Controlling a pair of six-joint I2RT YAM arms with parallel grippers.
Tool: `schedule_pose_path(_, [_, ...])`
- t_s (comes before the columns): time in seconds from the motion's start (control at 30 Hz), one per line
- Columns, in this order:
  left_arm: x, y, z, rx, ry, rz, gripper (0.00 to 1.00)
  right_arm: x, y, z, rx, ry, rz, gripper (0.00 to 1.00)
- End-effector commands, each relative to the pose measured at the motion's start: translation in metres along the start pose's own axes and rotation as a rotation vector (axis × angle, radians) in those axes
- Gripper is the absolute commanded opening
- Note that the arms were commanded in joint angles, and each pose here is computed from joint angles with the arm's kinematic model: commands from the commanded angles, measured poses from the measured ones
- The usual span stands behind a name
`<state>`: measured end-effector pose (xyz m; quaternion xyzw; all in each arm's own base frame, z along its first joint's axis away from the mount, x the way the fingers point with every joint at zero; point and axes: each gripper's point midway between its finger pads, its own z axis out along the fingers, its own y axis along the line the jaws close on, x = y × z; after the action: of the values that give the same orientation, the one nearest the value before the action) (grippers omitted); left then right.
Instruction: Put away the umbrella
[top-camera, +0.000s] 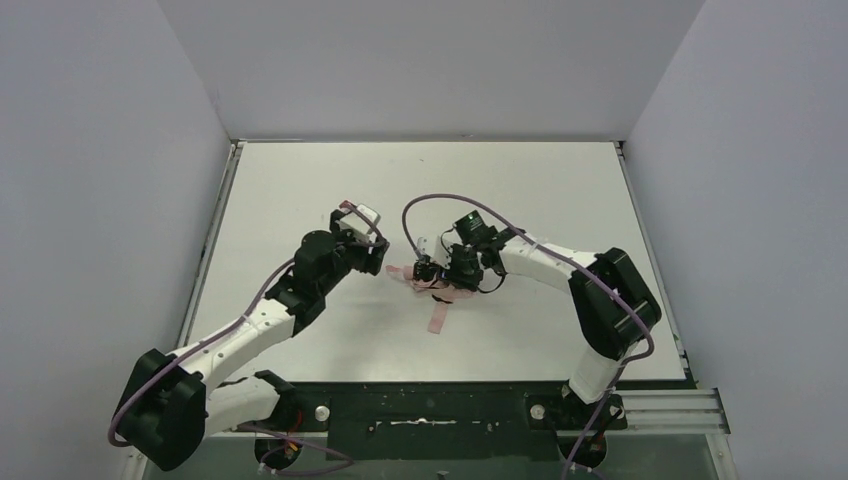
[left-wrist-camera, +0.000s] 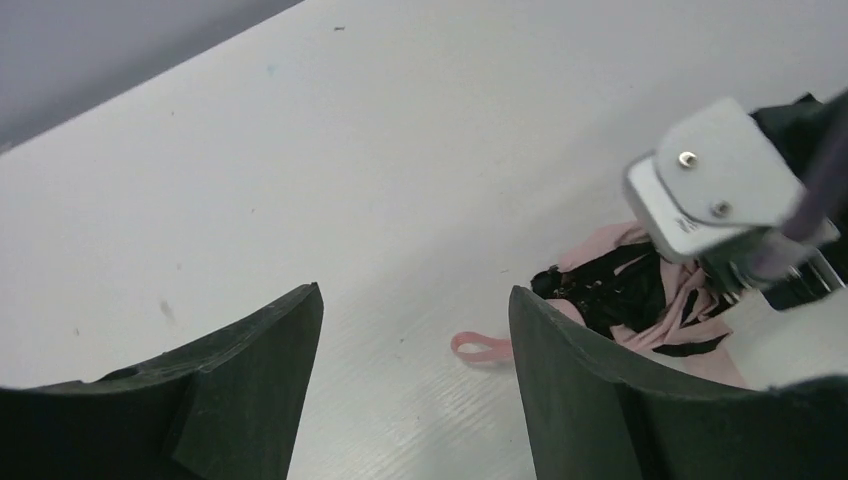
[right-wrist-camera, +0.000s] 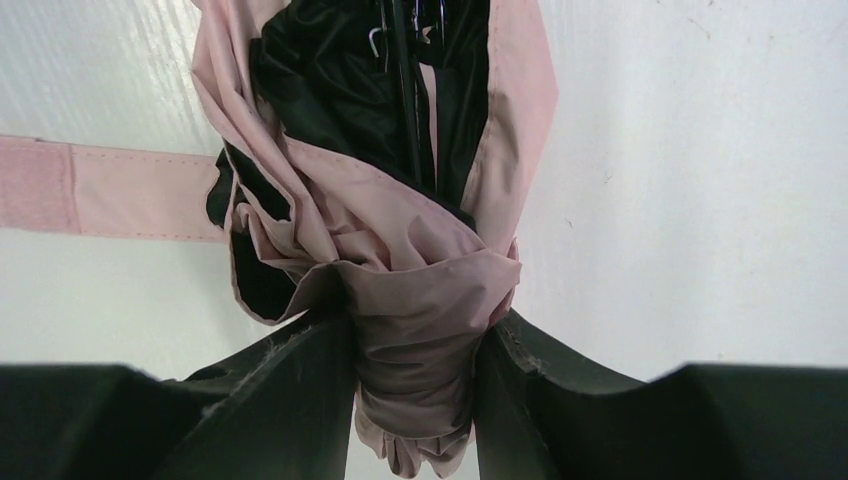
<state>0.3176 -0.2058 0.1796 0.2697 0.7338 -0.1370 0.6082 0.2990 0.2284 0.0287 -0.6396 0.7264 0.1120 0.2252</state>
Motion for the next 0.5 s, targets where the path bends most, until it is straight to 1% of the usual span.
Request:
schedule_pose_path(0.0, [-0.015, 0.022, 0.01, -0.058, -0.017, -0.208, 0.66, 0.041, 0.004, 0.014, 0.143, 0.184, -0.024, 0.26])
schedule_pose_path(0.13, [-0.016, 0.021, 0.031, 0.023, 0.032, -0.204, 0.68, 0.041, 0.018, 0.015, 0.189, 0.204, -0.079, 0.25])
schedule_pose_path(0.23, [-0.021, 0.014, 0.049, 0.135, 0.043, -0.178, 0.7, 0.04, 0.028, 0.014, 0.208, 0.191, -0.107, 0.24])
schedule_pose_path(0.33, [-0.021, 0.001, 0.064, 0.292, 0.078, -0.203, 0.72, 0.035, 0.035, 0.012, 0.225, 0.154, -0.132, 0.24])
schedule_pose_path(0.43, [-0.017, -0.023, 0.072, 0.518, 0.127, -0.216, 0.72, 0.034, 0.041, 0.011, 0.229, 0.133, -0.157, 0.24])
schedule_pose_path(0.47, [-0.012, -0.03, 0.075, 0.569, 0.154, -0.22, 0.72, 0.033, 0.043, 0.011, 0.224, 0.133, -0.167, 0.24])
